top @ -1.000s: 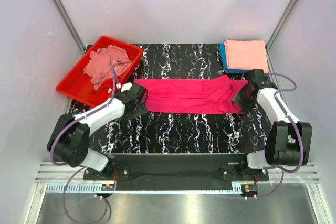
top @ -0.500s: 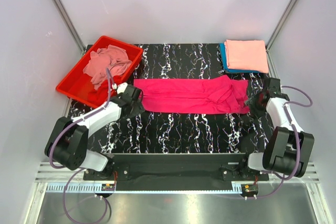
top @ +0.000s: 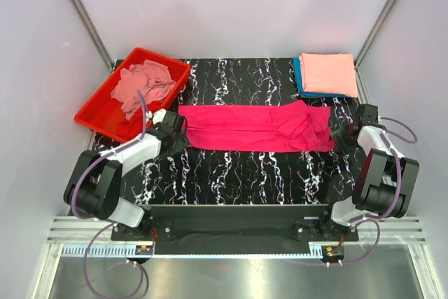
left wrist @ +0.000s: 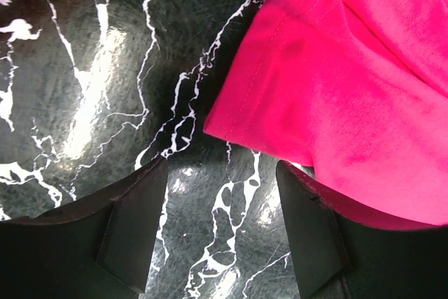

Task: Fold and stack the t-shirts
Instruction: Fold the tshirt

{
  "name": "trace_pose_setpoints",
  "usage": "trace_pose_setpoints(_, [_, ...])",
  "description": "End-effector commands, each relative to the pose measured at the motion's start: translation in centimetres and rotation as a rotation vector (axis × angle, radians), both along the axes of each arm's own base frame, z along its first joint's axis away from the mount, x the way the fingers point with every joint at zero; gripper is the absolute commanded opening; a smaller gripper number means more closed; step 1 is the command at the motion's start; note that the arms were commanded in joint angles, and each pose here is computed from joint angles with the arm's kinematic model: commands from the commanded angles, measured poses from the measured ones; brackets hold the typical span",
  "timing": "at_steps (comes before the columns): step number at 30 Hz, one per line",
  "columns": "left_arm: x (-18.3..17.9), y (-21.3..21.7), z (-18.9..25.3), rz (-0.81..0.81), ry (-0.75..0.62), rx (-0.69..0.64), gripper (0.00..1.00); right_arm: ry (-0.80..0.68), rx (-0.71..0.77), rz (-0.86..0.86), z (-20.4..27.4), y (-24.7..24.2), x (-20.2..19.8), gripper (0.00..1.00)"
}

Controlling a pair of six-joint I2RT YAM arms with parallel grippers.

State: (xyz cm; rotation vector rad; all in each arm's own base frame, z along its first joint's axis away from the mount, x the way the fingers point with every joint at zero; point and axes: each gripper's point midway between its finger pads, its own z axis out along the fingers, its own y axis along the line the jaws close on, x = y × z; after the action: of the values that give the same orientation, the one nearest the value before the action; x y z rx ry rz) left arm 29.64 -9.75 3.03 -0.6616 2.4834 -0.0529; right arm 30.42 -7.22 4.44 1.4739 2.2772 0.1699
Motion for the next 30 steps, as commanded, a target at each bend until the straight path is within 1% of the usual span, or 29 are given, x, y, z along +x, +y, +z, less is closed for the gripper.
trace_pose_setpoints(1, [1.2,-0.5,-0.1,0.002,-0.027,-0.018,0.68,-0.063,0.013,-0.023,0.0,-0.4,1.6,0.51])
trace_pose_setpoints(3, [1.4,-0.5,0.0,0.007,-0.022,-0.01,0.68,-0.076,0.028,-0.014,-0.3,-0.2,2.3,0.5])
trace_pose_setpoints(6, [1.5,-0.6,0.0,0.008,-0.032,-0.022,0.68,-0.058,0.042,-0.019,-1.6,-0.2,2.5,0.49])
trace_pose_setpoints(8, [1.6,-0.7,-0.1,0.006,-0.031,-0.022,0.68,-0.009,0.041,-0.029,-2.6,-0.3,1.8,0.42])
trace_pose_setpoints(9, [1.7,-0.7,0.0,-0.003,-0.033,-0.015,0.68,0.002,0.035,-0.035,-2.8,-0.4,1.6,0.38])
trace_pose_setpoints(10, [1.6,-0.7,-0.1,-0.007,-0.029,-0.011,0.68,0.014,0.03,-0.04,-3.0,-0.6,1.4,0.29])
trace_pose_setpoints(11, [1.6,-0.3,-0.2,-0.002,-0.025,0.004,0.69,0.03,0.015,-0.043,-3.1,-0.9,1.0,0.22])
trace_pose_setpoints(13, [1.5,-0.1,-0.4,0.006,-0.019,0.017,0.69,0.035,-0.002,-0.05,-2.4,-1.4,0.8,0.12])
trace_pose_setpoints(14, [1.4,0.1,-0.5,0.013,-0.015,0.029,0.68,0.07,-0.032,-0.065,-2.3,-2.1,-0.1,0.0])
trace_pose_setpoints(19, [1.8,0.1,-0.5,0.03,-0.029,0.022,0.66,0.023,-0.049,-0.037,0.0,-2.1,-0.4,0.0])
trace_pose_setpoints(21, [2.5,-0.5,0.3,0.005,-0.075,-0.002,0.66,0.029,-0.049,-0.029,-0.2,-1.9,-1.0,0.0])
trace_pose_setpoints(22, [2.8,-1.3,1.4,-0.028,-0.116,-0.044,0.65,0.034,-0.04,-0.019,-0.4,-1.6,-1.2,0.0])
trace_pose_setpoints(24, [2.3,-1.9,2.5,-0.065,-0.14,-0.071,0.64,0.047,-0.027,-0.008,-1.0,-1.2,-1.9,0.0])
trace_pose_setpoints(25, [1.9,-2.4,3.9,-0.079,-0.169,-0.101,0.64,0.046,-0.03,-0.006,-1.1,-1.2,-2.0,0.0])
trace_pose_setpoints(28, [0.6,-2.4,5.1,-0.046,-0.185,-0.15,0.64,0.054,-0.028,-0.003,-1.6,-1.0,-2.5,0.0])
trace_pose_setpoints(30, [0.4,-2.3,5.3,0.022,-0.179,-0.189,0.64,0.06,-0.026,-0.001,-1.8,-0.9,-2.7,0.0])
